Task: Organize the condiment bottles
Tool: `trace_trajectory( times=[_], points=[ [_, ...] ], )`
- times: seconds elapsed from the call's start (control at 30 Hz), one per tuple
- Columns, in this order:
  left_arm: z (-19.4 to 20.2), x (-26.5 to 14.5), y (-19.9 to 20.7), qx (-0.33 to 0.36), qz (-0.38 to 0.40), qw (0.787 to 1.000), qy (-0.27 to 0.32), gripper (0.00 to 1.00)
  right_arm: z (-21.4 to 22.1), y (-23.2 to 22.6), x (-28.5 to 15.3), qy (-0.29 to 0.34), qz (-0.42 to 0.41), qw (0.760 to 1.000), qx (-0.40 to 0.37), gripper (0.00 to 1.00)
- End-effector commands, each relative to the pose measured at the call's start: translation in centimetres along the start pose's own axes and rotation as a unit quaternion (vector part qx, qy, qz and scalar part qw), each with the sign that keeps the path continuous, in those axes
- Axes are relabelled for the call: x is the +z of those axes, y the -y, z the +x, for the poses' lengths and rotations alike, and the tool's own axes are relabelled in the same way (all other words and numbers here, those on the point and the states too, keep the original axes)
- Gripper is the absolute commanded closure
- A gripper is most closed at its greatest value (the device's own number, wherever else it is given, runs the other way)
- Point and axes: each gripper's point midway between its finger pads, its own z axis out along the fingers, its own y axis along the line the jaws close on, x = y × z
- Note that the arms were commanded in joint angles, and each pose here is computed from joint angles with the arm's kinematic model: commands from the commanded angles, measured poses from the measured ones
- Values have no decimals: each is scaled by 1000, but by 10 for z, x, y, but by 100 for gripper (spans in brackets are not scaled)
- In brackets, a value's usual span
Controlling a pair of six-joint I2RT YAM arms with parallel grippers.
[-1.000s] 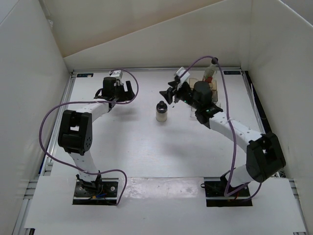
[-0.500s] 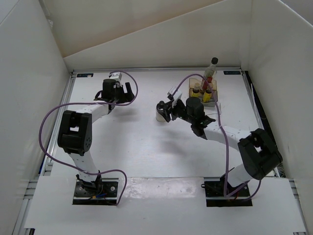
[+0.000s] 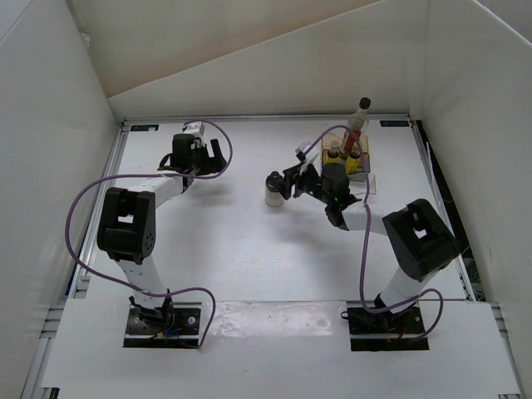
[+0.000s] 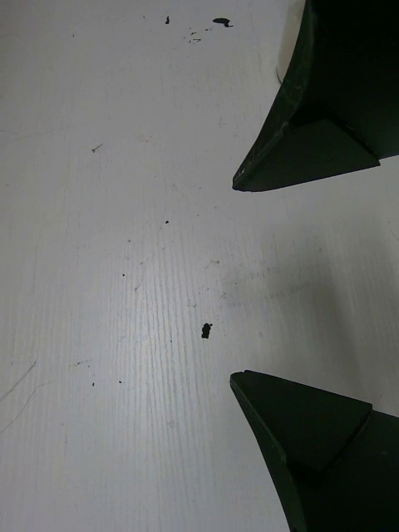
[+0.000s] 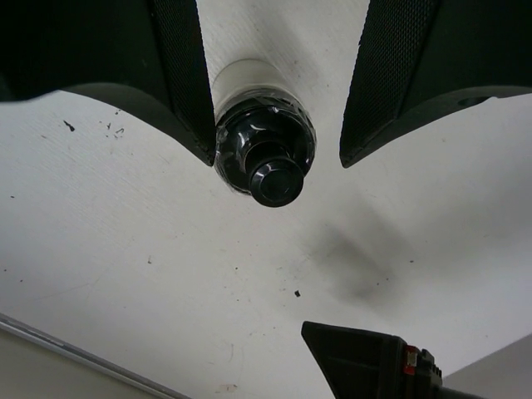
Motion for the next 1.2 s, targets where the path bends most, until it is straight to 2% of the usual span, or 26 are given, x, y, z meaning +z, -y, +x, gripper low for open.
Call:
trace_trajectory(
  times=[0.0,0.43,0.87,1.17],
  points=[
    [-19,-6,3,0,6,1000,21,0,-39,5,9,70,-14,997,10,36],
    [-19,-3,-5,-1,-1,1000,18,0,-25,-11,38,55,-60,997,15,38],
    [-14,-2,-16,-12,-6,1000,15,0,5,-9,44,15,-58,998,-12,40],
    [-7,2,-18,-17,-7,1000,9,0,12,-2,50,0,-48,998,-47,52]
  ],
)
